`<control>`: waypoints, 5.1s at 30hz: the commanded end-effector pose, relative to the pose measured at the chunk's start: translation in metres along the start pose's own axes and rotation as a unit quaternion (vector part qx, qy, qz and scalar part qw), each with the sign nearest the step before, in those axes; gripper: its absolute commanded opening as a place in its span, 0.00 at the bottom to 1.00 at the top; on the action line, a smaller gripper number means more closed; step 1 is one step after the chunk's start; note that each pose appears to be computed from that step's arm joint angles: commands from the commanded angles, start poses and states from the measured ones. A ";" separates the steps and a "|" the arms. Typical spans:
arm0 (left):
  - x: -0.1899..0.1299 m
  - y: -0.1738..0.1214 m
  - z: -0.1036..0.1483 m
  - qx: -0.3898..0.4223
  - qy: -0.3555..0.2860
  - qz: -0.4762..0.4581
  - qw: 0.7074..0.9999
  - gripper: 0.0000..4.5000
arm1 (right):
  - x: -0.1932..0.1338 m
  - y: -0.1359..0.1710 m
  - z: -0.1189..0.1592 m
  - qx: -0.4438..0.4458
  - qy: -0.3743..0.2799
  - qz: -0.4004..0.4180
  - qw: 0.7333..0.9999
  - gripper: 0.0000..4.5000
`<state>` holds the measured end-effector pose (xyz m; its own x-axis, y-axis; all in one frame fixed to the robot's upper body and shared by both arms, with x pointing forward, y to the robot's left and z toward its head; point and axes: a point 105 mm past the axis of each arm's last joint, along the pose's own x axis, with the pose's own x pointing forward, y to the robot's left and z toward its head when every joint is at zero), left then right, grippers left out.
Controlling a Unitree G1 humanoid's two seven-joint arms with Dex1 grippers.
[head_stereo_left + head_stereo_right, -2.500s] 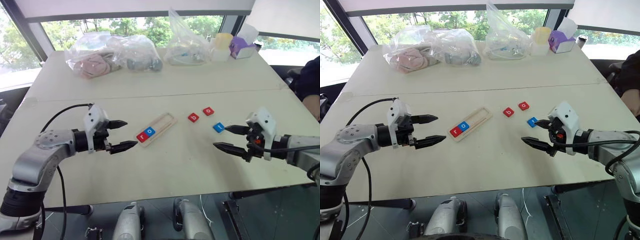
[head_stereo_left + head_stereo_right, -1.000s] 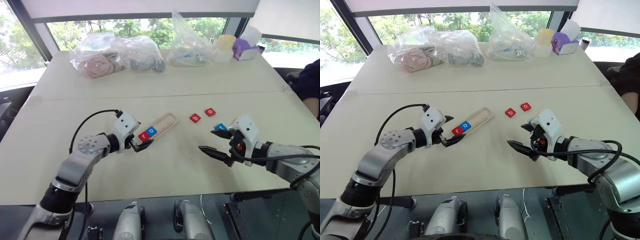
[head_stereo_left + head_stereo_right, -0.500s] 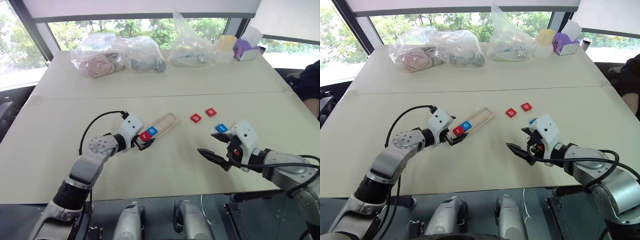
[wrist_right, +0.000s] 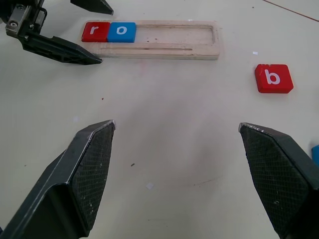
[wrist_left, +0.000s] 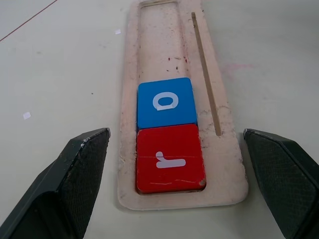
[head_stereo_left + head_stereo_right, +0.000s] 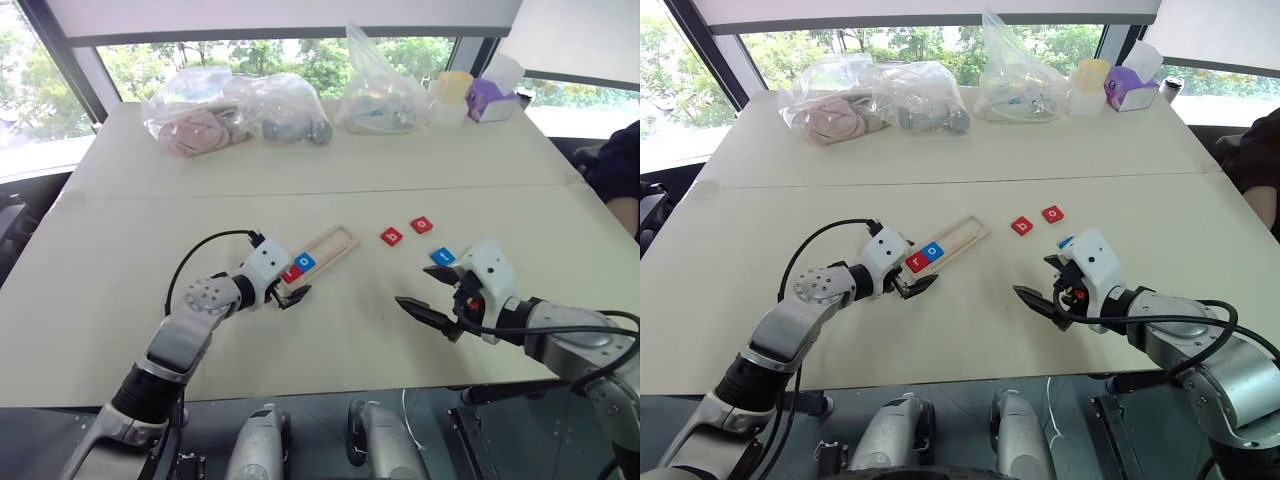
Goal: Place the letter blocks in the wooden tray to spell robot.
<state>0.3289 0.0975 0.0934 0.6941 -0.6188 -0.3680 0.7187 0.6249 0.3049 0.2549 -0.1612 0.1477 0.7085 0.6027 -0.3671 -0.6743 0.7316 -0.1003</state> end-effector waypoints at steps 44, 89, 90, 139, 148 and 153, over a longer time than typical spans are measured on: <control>-0.043 -0.053 -0.016 0.128 -0.031 -0.260 0.956 0.55 | 0.001 0.000 0.015 -0.045 -0.014 -0.004 0.999 0.91; -0.086 -0.003 0.027 0.070 -0.098 -0.197 0.973 0.98 | 0.067 -0.047 0.020 0.006 -0.044 -0.063 0.997 0.91; -0.087 0.000 0.030 0.068 -0.099 -0.193 0.974 0.98 | 0.073 -0.052 0.018 0.007 -0.039 -0.074 0.996 0.91; -0.090 0.008 0.047 0.019 -0.121 -0.179 0.976 1.00 | 0.004 -0.018 -0.029 0.107 0.035 -0.270 0.956 0.26; -0.090 0.010 0.047 0.026 -0.120 -0.176 0.977 1.00 | 0.016 -0.006 -0.040 0.138 0.047 -0.259 0.955 0.26; -0.091 0.011 0.046 0.027 -0.118 -0.169 0.978 1.00 | 0.018 -0.002 -0.042 0.142 0.053 -0.249 0.957 0.26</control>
<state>0.2775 0.1396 0.1628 0.3962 -0.8803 -0.2610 0.9136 0.3498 0.2073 0.2615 -0.1693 0.0977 0.8848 0.1148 -0.4516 -0.1508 0.9876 -0.0443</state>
